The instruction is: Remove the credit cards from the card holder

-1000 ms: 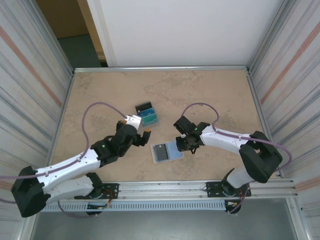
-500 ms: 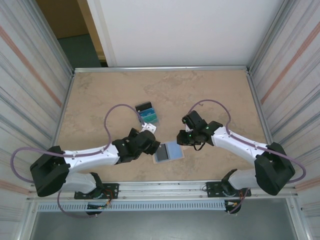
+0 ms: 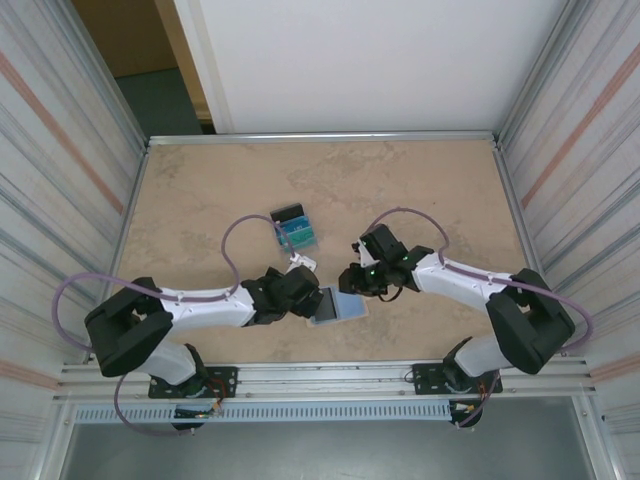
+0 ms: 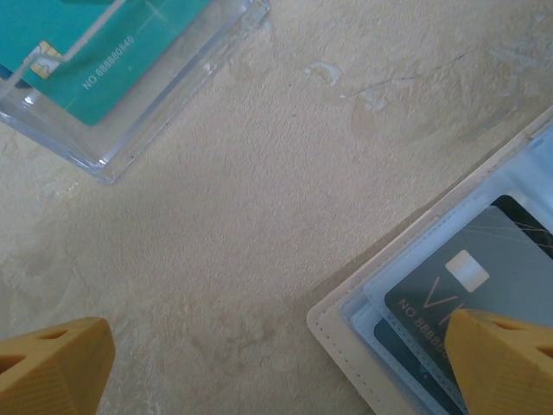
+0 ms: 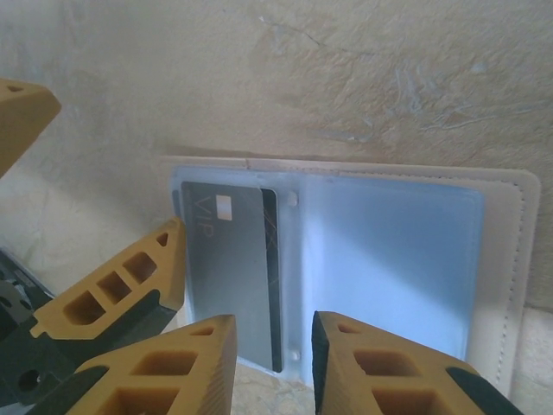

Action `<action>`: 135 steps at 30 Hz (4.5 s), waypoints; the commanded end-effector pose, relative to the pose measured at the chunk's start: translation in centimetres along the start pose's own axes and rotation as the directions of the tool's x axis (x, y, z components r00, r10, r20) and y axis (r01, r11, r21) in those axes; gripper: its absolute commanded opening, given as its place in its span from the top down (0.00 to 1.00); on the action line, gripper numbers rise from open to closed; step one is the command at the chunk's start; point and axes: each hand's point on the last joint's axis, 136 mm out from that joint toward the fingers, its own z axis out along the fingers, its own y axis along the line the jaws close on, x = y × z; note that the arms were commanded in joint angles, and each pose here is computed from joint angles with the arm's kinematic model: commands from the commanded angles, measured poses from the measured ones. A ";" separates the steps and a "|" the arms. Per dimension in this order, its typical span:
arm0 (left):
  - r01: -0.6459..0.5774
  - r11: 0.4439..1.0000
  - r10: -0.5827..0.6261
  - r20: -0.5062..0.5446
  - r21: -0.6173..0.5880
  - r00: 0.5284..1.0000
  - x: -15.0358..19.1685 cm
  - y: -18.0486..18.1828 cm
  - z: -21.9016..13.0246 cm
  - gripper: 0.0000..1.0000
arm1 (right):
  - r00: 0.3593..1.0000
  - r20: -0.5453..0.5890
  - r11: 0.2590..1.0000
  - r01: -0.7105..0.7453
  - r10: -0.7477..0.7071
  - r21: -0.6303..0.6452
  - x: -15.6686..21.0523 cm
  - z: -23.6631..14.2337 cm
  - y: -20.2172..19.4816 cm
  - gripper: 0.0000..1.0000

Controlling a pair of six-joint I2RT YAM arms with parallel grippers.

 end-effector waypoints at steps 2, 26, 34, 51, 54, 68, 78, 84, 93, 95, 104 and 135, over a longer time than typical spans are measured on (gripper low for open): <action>0.009 1.000 -0.010 -0.056 -0.022 0.998 1.6 0.4 0.2 0.01 | 0.999 -0.041 0.999 -0.024 0.022 -0.034 0.7 1.2 0.3 0.72; -0.103 0.992 0.094 -0.115 -0.074 0.989 2.8 0.0 0.4 0.01 | 0.986 -0.149 0.995 -0.083 0.074 -0.057 2.3 4.0 0.0 0.82; -0.113 0.990 0.103 -0.115 -0.080 0.988 2.8 -0.1 0.6 0.01 | 0.988 -0.136 0.995 -0.084 0.077 -0.048 2.1 3.6 -0.8 0.83; -0.124 0.989 0.115 -0.105 -0.083 0.988 2.6 -0.1 0.6 0.01 | 0.985 -0.143 0.986 -0.111 0.093 -0.125 2.2 3.9 -0.5 0.89; -0.126 0.988 0.117 -0.109 -0.084 0.987 2.7 -0.1 0.7 0.01 | 0.984 -0.150 0.983 -0.114 0.093 -0.143 2.3 4.0 -0.2 0.90; -0.134 0.988 0.126 -0.106 -0.077 0.986 2.5 -0.4 0.6 0.01 | 0.984 -0.150 0.968 -0.131 0.101 -0.213 1.9 3.9 0.7 0.86; -0.131 0.988 0.122 -0.103 -0.083 0.987 2.4 -0.3 0.6 0.01 | 0.982 -0.152 0.963 -0.147 0.114 -0.225 1.9 4.2 0.5 0.95; -0.126 0.987 0.117 -0.096 -0.096 0.988 2.4 0.0 0.4 0.01 | 0.983 -0.125 0.965 -0.159 0.135 -0.207 1.7 3.8 -0.6 1.00; -0.124 0.985 0.115 -0.081 -0.121 0.990 2.0 0.4 0.3 0.01 | 0.983 -0.112 0.974 -0.160 0.143 -0.160 1.6 3.4 -2.1 1.00; -0.122 0.985 0.114 -0.078 -0.122 0.990 1.9 0.5 0.4 0.01 | 0.983 -0.111 0.975 -0.160 0.144 -0.155 1.7 3.3 -2.3 1.00; -0.115 0.986 0.109 -0.053 -0.121 0.993 1.1 0.6 0.2 0.01 | 0.987 -0.087 0.978 -0.148 0.136 -0.150 1.4 2.8 -2.3 1.00; -0.275 0.952 0.289 0.103 -0.131 0.952 -2.4 -0.1 1.1 0.01 | 0.989 -0.031 0.982 -0.150 0.147 -0.113 0.5 2.0 -3.1 1.00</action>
